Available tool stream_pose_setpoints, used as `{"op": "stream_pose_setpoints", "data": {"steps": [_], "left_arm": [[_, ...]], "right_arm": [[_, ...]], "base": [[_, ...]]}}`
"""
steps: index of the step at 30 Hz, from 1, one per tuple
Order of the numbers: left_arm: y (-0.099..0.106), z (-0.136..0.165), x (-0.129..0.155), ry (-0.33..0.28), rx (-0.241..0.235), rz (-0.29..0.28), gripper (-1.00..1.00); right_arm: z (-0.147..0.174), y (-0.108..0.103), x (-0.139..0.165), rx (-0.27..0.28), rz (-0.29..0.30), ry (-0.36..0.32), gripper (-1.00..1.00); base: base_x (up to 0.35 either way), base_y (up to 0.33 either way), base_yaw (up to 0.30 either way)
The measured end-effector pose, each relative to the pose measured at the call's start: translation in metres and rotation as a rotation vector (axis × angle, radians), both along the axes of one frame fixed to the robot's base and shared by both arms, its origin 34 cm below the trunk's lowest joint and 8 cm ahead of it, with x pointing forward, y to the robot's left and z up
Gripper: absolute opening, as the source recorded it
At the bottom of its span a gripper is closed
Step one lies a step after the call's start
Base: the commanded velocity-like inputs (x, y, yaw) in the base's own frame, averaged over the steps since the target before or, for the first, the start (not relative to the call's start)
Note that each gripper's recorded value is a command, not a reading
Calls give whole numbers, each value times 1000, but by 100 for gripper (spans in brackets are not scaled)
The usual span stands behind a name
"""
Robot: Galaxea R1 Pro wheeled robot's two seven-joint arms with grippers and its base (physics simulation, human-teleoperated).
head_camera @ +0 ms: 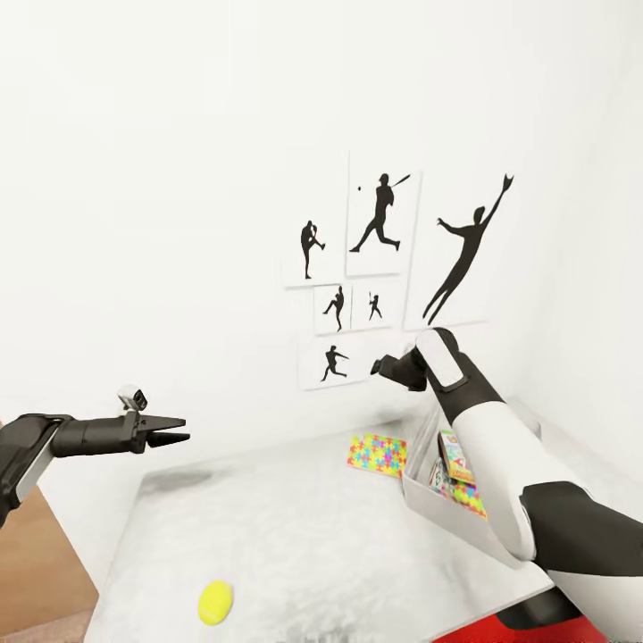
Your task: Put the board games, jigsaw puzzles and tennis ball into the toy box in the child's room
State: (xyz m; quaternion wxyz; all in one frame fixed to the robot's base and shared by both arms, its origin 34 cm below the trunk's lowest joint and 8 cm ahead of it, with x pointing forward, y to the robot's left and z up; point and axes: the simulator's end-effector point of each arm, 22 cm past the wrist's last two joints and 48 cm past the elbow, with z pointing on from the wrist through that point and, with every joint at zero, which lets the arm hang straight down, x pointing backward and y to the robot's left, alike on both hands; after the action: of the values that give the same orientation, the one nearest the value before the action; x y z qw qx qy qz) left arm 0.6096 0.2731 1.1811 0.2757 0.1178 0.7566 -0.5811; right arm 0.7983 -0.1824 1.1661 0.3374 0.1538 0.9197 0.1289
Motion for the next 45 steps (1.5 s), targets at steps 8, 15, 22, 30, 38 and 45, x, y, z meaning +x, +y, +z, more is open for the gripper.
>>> {"op": "stream_pose_setpoints", "data": {"steps": [8, 15, 22, 30, 38, 45], "left_arm": [[0, -7, 2, 13, 1, 0, 100], [0, -12, 4, 25, 1, 0, 100], [-1, -18, 6, 37, 0, -2, 100], [-2, -25, 8, 50, -1, -3, 100], [-2, -31, 10, 62, -3, -2, 100], [-2, -37, 12, 73, -4, -3, 100]], "right_arm": [[-3, -14, 6, -96, -18, -7, 100], [-11, -15, 8, -104, -19, 3, 100], [-19, -15, 10, -106, -18, 14, 100], [-28, -16, 12, -107, -18, 25, 100], [-25, -17, 19, -111, -19, 20, 100], [-31, -17, 21, -112, -19, 28, 100]], "base": [[0, 0, 0], [0, 0, 0], [0, 0, 0], [0, 0, 0], [0, 0, 0], [0, 0, 0]]}}
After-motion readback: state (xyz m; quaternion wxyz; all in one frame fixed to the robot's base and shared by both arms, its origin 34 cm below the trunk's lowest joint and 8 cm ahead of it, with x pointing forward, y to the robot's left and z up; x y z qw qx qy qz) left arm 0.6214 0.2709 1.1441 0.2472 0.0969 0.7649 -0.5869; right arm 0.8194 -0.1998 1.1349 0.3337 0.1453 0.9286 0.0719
